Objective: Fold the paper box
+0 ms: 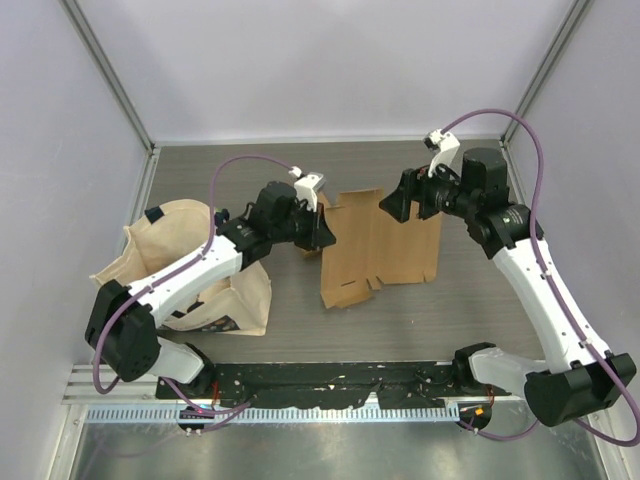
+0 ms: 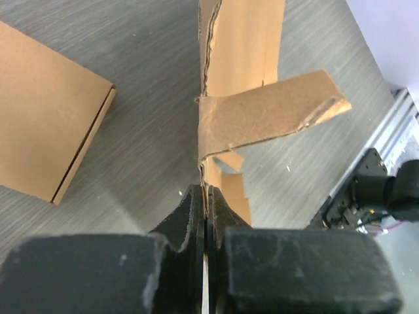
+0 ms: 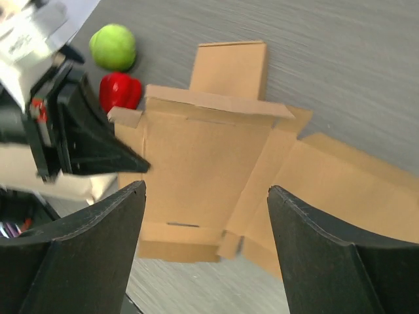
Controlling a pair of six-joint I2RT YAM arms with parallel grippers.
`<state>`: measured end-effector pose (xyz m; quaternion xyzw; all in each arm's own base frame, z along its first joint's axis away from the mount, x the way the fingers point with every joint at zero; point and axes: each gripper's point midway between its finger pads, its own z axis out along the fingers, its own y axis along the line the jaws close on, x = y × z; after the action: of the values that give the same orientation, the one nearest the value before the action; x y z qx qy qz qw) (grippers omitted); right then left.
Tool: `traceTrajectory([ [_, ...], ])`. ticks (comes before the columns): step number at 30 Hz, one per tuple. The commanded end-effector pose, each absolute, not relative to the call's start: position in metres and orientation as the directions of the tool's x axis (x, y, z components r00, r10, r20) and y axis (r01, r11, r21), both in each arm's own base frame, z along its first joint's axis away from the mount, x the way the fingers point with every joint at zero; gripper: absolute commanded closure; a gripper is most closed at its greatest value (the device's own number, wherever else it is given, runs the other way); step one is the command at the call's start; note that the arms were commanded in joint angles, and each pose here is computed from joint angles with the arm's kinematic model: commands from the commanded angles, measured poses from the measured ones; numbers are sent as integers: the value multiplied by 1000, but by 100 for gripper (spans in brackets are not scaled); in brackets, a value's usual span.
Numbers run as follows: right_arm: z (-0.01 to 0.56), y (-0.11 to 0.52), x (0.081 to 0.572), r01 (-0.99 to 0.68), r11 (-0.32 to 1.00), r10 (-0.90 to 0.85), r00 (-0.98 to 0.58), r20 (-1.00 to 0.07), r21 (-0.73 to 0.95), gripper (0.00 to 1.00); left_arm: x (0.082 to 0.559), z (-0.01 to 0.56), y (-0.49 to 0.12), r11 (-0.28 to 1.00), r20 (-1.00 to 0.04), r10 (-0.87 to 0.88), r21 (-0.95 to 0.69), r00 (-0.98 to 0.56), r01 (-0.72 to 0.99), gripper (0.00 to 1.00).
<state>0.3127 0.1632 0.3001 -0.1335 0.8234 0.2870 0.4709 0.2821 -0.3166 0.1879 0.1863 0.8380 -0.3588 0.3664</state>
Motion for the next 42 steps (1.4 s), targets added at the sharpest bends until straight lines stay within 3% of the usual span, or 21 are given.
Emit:
traceTrajectory([
  [1, 332, 188, 287, -819, 573, -194, -175, -965, 33, 20, 238, 199, -303, 573, -679, 283, -447, -677, 687, 100],
  [8, 339, 213, 279, -902, 430, -258, -82, -963, -39, 20, 225, 214, -297, 492, -682, 336, -460, -649, 739, 100],
  [12, 330, 230, 265, -932, 361, -303, -103, -947, -14, 22, 225, 221, -297, 472, -690, 364, -441, -625, 763, 100],
  [22, 290, 235, 269, -883, 456, -350, -67, -934, -108, 22, 215, 237, -298, 384, -705, 404, -447, -583, 808, 100],
  [26, 286, 232, 283, -857, 496, -364, -59, -930, -140, 29, 211, 239, -298, 345, -715, 427, -438, -554, 830, 100],
  [32, 291, 227, 290, -835, 522, -368, -34, -929, -176, 24, 203, 239, -300, 300, -704, 446, -465, -553, 833, 100],
  [34, 287, 233, 283, -866, 478, -374, -49, -926, -147, 29, 199, 242, -301, 272, -707, 448, -475, -546, 837, 100],
  [37, 282, 242, 267, -907, 413, -359, -84, -929, -78, 54, 205, 242, -299, 299, -711, 447, -453, -543, 840, 100],
  [38, 280, 243, 264, -909, 414, -349, -108, -931, -50, 67, 208, 243, -299, 310, -717, 440, -444, -541, 841, 99],
  [40, 277, 241, 261, -903, 427, -325, -117, -939, -35, 79, 222, 244, -298, 371, -725, 389, -442, -569, 817, 94],
  [41, 277, 241, 258, -899, 438, -297, -141, -944, -4, 92, 226, 250, -297, 390, -740, 359, -435, -569, 811, 93],
  [42, 275, 239, 261, -885, 466, -286, -152, -946, 1, 99, 230, 249, -295, 430, -730, 323, -453, -602, 781, 86],
])
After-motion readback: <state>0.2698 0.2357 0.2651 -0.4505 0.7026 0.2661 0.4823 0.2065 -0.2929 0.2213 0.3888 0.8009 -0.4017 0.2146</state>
